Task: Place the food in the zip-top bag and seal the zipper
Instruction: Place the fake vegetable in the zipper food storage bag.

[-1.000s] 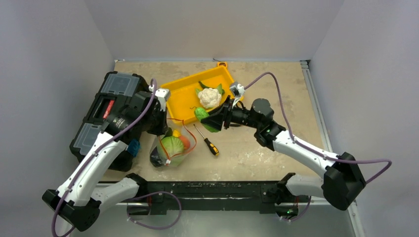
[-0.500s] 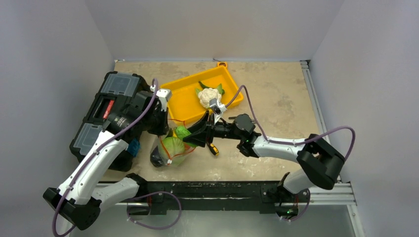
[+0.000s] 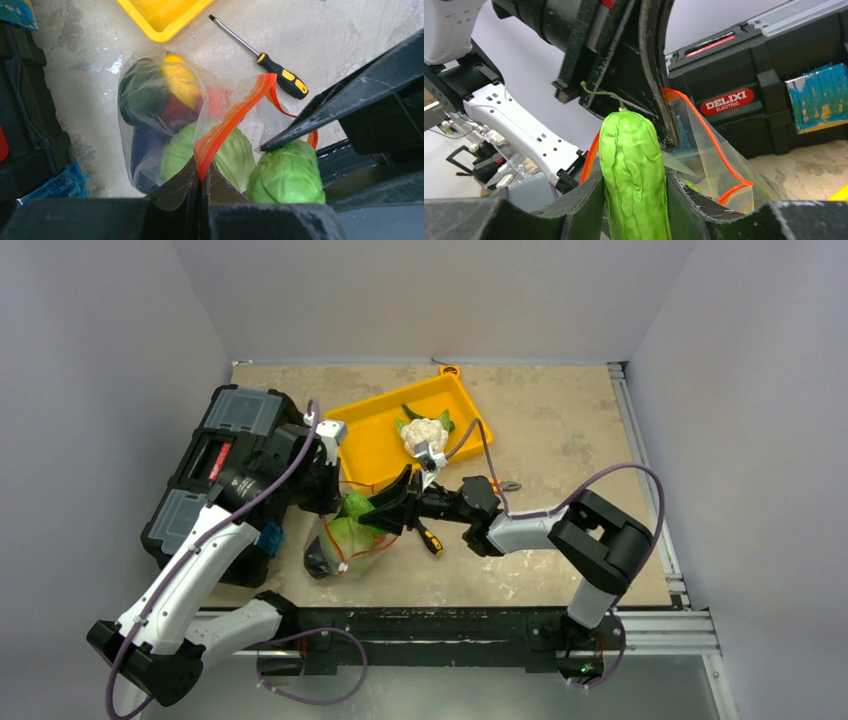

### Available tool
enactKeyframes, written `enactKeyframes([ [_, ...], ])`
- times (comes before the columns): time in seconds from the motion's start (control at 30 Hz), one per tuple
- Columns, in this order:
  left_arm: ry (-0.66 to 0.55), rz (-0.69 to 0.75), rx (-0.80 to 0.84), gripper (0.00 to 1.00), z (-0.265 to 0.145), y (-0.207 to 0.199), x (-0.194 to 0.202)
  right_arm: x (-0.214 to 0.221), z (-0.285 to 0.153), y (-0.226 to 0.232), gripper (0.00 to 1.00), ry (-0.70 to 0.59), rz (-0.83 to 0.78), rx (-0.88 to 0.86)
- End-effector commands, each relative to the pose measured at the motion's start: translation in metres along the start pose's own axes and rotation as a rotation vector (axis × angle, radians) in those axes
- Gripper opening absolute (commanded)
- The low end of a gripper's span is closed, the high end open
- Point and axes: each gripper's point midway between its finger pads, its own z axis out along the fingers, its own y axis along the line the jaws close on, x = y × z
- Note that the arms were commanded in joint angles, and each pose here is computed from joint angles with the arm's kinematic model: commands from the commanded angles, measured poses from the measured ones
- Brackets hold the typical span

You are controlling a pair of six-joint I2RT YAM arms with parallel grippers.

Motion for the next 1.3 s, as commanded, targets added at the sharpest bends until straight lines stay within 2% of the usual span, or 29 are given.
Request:
enactKeyframes([
  [0.0, -0.061, -0.011, 0.029, 0.0, -0.013, -0.008, -0.015, -0.025, 0.014, 0.009, 0.0, -0.109, -0.026, -0.054],
  [0.1, -0.071, -0.012, 0.023, 0.0, -0.017, -0.006, -0.016, -0.012, 0.01, 0.0, 0.0, -0.084, -0.015, -0.024],
  [0.37, -0.08, -0.005, 0.021, 0.0, -0.021, -0.005, -0.016, 0.015, -0.007, -0.028, 0.12, 0.032, -0.078, 0.138],
  [0.5, -0.086, -0.004, 0.022, 0.0, -0.022, -0.006, -0.019, 0.032, -0.015, -0.054, 0.15, 0.145, -0.127, 0.264],
  [0.7, -0.087, -0.004, 0.034, 0.0, -0.024, -0.008, -0.02, 0.034, -0.016, -0.08, 0.18, 0.246, -0.173, 0.404],
  [0.83, -0.078, -0.005, 0.054, 0.0, -0.022, -0.012, -0.02, 0.032, -0.011, -0.081, 0.21, 0.28, -0.184, 0.447],
  [1.07, -0.085, -0.011, 0.058, 0.0, -0.022, -0.013, -0.02, 0.021, 0.007, -0.078, 0.21, 0.342, -0.042, 0.51],
  [1.17, -0.087, -0.017, 0.061, 0.0, -0.023, -0.013, -0.019, 0.025, 0.011, -0.08, 0.2, 0.379, 0.09, 0.585],
  [1.27, -0.092, -0.022, 0.075, 0.0, -0.023, -0.016, -0.02, 0.031, 0.014, -0.079, 0.2, 0.363, 0.234, 0.663],
])
